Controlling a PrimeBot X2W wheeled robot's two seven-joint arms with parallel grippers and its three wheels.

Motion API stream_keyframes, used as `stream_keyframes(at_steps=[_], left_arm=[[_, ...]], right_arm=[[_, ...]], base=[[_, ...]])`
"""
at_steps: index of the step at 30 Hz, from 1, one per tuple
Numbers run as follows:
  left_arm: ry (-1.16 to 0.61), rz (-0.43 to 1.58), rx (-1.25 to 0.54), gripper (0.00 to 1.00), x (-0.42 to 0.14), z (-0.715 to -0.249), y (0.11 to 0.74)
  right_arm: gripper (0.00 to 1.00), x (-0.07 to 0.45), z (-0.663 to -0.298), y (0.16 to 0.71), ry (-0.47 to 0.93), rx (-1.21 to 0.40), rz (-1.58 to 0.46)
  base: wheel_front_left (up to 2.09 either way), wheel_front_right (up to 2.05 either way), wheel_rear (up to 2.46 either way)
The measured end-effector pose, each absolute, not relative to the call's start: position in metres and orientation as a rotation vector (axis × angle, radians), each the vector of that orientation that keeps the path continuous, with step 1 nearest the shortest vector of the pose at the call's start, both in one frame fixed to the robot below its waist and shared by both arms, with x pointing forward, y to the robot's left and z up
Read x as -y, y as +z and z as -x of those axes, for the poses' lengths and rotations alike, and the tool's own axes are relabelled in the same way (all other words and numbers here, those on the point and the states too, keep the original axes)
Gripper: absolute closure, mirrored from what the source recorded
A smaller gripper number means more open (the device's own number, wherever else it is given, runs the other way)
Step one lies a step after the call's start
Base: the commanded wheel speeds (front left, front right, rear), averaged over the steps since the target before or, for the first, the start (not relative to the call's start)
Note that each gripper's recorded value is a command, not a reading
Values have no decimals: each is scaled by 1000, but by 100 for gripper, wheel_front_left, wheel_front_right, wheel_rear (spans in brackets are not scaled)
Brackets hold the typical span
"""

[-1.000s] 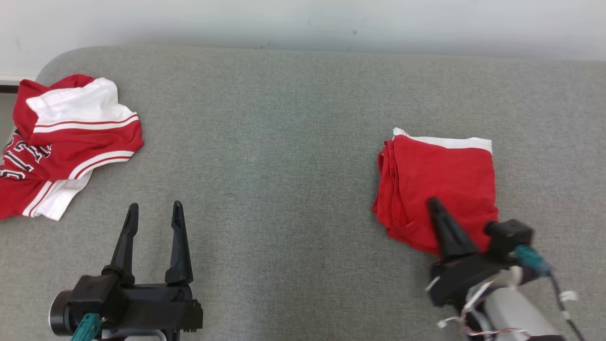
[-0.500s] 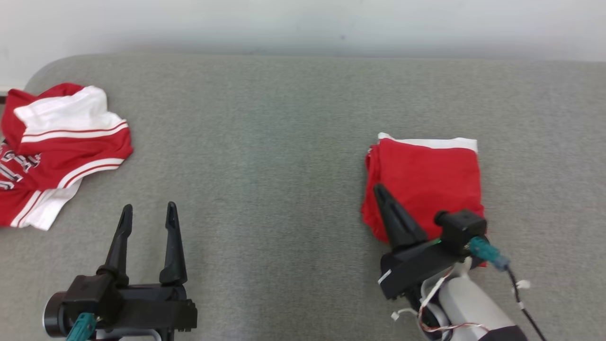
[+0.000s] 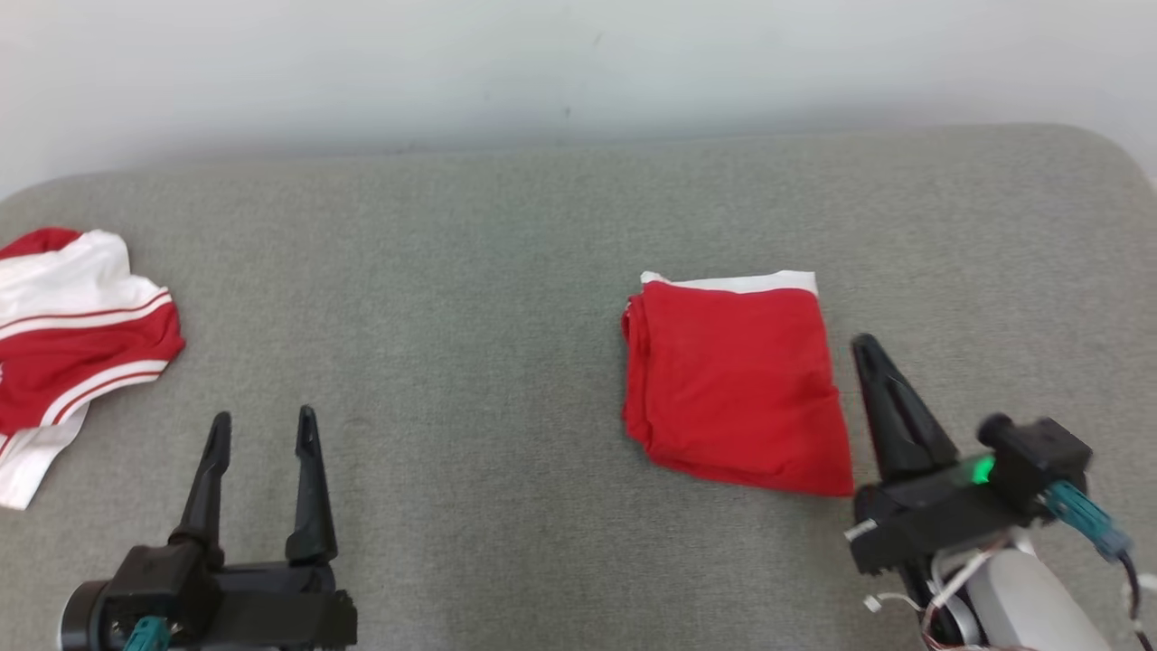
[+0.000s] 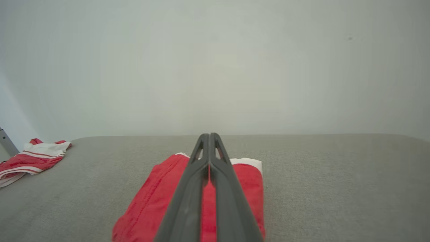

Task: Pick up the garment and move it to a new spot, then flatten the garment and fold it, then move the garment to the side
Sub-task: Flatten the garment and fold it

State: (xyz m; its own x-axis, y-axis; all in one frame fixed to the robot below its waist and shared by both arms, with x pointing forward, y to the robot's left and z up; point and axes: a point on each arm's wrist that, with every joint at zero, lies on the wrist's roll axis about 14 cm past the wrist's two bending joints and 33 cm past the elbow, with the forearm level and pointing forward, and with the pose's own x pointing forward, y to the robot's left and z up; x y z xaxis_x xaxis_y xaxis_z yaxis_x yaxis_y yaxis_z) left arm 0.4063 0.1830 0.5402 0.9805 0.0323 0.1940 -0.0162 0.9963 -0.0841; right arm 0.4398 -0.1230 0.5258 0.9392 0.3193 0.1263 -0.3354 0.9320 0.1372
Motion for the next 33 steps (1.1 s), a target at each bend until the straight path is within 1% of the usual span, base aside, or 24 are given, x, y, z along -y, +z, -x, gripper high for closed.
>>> stream_keyframes(at_steps=[1, 2, 3, 4, 5, 6, 13, 22, 33], left_arm=[[25, 76, 195, 0, -183, -405, 540], [26, 71, 196, 0, -184, -404, 540], [28, 68, 196, 0, -184, -403, 540], [31, 67, 193, 0, -185, -402, 539], [33, 64, 189, 0, -186, -400, 538], [33, 57, 184, 0, -186, -398, 537], [26, 19, 155, 0, -190, -378, 529], [9, 2, 159, 0, -189, -363, 530], [2, 8, 152, 0, -191, -350, 528]], right_arm=[[100, 131, -437, 526, 316, 105, -150], [91, 138, -433, 526, 295, 108, -152], [76, 144, -429, 526, 276, 108, -154], [47, 149, -425, 525, 261, 107, -153], [4, 155, -422, 525, 247, 107, -151], [0, 159, -418, 525, 235, 108, -145], [0, 187, -388, 527, 143, 126, -131], [0, 201, -365, 520, 87, 116, -121], [0, 188, -362, 526, 129, 118, -120]], base=[[0, 0, 0], [0, 0, 0], [0, 0, 0], [0, 0, 0], [0, 0, 0], [0, 0, 0], [0, 0, 0], [0, 0, 0], [0, 0, 0]])
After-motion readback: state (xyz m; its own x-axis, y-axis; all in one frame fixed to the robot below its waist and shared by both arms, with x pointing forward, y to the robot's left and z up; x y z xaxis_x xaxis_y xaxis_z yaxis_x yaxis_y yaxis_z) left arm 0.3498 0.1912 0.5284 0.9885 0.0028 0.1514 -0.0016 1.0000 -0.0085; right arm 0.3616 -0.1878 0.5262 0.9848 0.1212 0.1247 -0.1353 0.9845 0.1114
